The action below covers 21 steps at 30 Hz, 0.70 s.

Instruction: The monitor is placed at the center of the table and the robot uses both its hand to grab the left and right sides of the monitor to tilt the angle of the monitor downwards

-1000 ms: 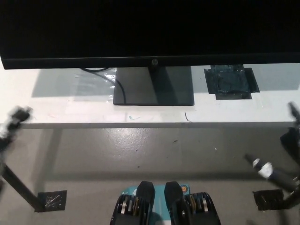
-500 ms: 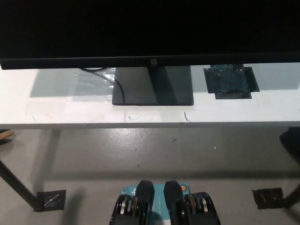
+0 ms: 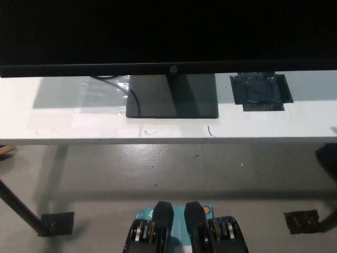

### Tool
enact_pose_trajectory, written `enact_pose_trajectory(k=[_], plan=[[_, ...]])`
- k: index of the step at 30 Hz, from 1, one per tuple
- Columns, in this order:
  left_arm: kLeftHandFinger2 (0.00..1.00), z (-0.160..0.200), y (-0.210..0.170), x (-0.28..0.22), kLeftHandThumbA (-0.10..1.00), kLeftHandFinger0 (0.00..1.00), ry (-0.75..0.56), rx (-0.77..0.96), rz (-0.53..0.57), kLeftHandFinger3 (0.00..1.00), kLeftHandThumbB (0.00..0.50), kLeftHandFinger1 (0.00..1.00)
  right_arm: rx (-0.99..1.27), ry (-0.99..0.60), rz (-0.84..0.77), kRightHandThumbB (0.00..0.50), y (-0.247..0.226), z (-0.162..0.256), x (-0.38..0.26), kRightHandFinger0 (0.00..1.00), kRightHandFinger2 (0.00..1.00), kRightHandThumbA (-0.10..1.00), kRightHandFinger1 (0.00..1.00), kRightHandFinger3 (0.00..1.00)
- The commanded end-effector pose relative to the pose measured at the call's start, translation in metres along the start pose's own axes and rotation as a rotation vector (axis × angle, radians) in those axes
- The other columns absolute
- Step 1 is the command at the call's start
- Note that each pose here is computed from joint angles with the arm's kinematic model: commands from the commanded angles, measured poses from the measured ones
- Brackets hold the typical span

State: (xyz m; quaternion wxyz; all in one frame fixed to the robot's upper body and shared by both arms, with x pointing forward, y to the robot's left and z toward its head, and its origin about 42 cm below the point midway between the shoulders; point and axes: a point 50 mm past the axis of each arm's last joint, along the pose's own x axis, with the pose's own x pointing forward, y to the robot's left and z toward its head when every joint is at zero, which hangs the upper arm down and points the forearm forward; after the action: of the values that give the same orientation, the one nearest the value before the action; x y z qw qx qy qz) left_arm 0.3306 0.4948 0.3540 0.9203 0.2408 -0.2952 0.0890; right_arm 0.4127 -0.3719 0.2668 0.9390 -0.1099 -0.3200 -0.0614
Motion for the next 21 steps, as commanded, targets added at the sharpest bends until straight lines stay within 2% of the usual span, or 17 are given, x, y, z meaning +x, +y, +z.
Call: enact_pose_trajectory(k=[1,4,6,7,10,14,18,20,21], plan=[[1.00,0.014,0.025,0.044,1.00,1.00,0.054,0.162,-0.077,1.00,0.440,1.00,0.136,0.012,0.131,0.361,-0.016,0.011,0.061,1.00,1.00,1.00,1.00,1.00],[1.00,0.013,0.028,0.054,1.00,1.00,0.092,0.200,-0.092,1.00,0.452,1.00,0.170,0.062,0.170,0.387,-0.018,0.007,0.079,1.00,1.00,1.00,1.00,1.00],[1.00,0.013,0.027,0.059,1.00,1.00,0.111,0.195,-0.112,1.00,0.436,1.00,0.189,0.083,0.198,0.367,-0.019,0.005,0.089,1.00,1.00,1.00,1.00,1.00],[1.00,0.013,0.026,0.060,1.00,1.00,0.113,0.195,-0.116,1.00,0.415,1.00,0.194,0.090,0.208,0.367,-0.019,0.004,0.093,1.00,1.00,1.00,1.00,1.00],[1.00,0.012,0.027,0.064,1.00,1.00,0.104,0.221,-0.131,1.00,0.394,1.00,0.197,0.111,0.248,0.361,-0.017,0.002,0.109,1.00,1.00,1.00,1.00,1.00],[1.00,0.009,0.025,0.069,1.00,1.00,0.105,0.213,-0.143,1.00,0.379,1.00,0.186,0.129,0.301,0.278,-0.012,0.002,0.124,1.00,1.00,1.00,1.00,1.00],[1.00,0.005,0.023,0.073,1.00,1.00,0.098,0.176,-0.158,1.00,0.359,1.00,0.177,0.162,0.333,0.276,-0.009,0.000,0.137,1.00,1.00,1.00,1.00,1.00],[1.00,0.004,0.023,0.076,1.00,1.00,0.102,0.168,-0.162,1.00,0.389,1.00,0.188,0.185,0.347,0.341,-0.006,-0.002,0.144,1.00,1.00,1.00,1.00,1.00],[1.00,0.004,0.021,0.078,1.00,1.00,0.097,0.157,-0.175,1.00,0.404,1.00,0.174,0.194,0.362,0.339,-0.005,-0.002,0.147,1.00,1.00,1.00,1.00,1.00]])
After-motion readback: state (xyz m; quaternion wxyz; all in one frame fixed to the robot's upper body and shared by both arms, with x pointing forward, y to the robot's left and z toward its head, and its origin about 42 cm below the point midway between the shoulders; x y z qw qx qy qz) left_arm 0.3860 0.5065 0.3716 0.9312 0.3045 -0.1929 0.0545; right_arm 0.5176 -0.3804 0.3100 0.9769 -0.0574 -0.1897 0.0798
